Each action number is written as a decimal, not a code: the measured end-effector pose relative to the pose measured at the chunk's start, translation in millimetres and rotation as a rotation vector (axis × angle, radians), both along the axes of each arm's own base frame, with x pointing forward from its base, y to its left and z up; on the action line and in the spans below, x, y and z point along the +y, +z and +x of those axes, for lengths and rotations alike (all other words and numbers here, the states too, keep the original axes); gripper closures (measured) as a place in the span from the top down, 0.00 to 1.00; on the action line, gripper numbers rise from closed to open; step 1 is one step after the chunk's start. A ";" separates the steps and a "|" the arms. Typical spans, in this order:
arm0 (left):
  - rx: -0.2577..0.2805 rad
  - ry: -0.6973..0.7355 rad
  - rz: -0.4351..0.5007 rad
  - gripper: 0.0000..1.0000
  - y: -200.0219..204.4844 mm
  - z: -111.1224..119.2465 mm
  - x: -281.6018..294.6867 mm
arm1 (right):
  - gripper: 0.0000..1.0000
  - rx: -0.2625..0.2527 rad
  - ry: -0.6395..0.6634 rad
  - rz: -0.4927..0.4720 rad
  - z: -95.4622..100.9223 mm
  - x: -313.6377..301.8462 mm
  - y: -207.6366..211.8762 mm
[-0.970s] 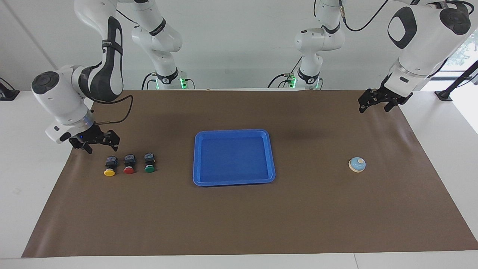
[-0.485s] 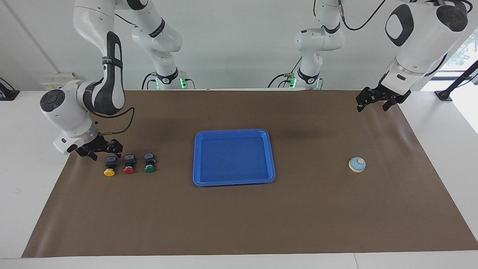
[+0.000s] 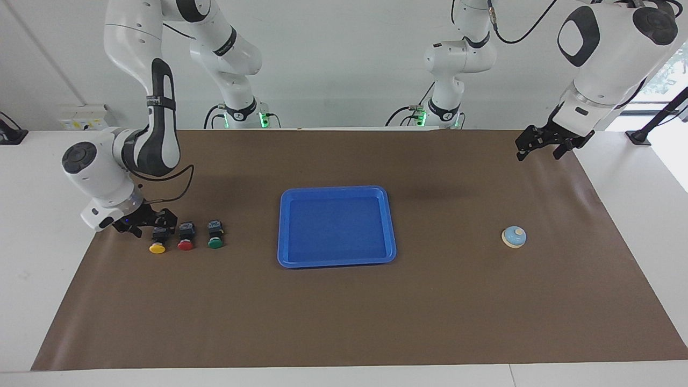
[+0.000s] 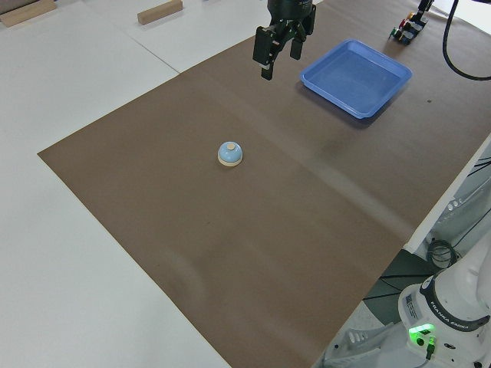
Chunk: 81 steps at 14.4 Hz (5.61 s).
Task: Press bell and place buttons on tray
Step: 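Reach the right gripper down and grasp the yellow-capped button, then carry the yellow button into the blue tray and release it, then return the right gripper and grasp the red-capped button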
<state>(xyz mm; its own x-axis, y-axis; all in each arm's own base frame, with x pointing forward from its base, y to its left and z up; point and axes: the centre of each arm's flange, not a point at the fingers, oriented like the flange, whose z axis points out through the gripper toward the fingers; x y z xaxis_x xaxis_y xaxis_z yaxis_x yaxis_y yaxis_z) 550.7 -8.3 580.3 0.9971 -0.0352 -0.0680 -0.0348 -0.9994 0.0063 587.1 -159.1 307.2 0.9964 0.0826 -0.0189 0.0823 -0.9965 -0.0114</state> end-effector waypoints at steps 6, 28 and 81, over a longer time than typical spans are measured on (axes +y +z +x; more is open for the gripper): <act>0.000 0.000 0.000 1.00 0.0 0.0 0.0 | 0.63 -0.012 -0.003 -0.002 -1.4 -5.9 -8.2; 0.000 0.000 0.000 1.00 0.0 0.0 0.0 | 0.41 0.047 -0.235 -0.026 17.1 341.6 102.8; 0.000 0.000 0.000 1.00 0.0 0.0 0.0 | 0.62 0.007 -0.038 -0.004 -18.7 80.9 -15.6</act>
<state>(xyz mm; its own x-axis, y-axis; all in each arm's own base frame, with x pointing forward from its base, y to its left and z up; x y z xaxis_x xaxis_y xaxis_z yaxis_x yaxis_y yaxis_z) 550.7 -8.3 580.3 0.9971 -0.0352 -0.0680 -0.0348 -0.9994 0.0063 568.4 -78.3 291.6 0.9987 0.0442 -0.0262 0.0440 -0.9990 -0.0076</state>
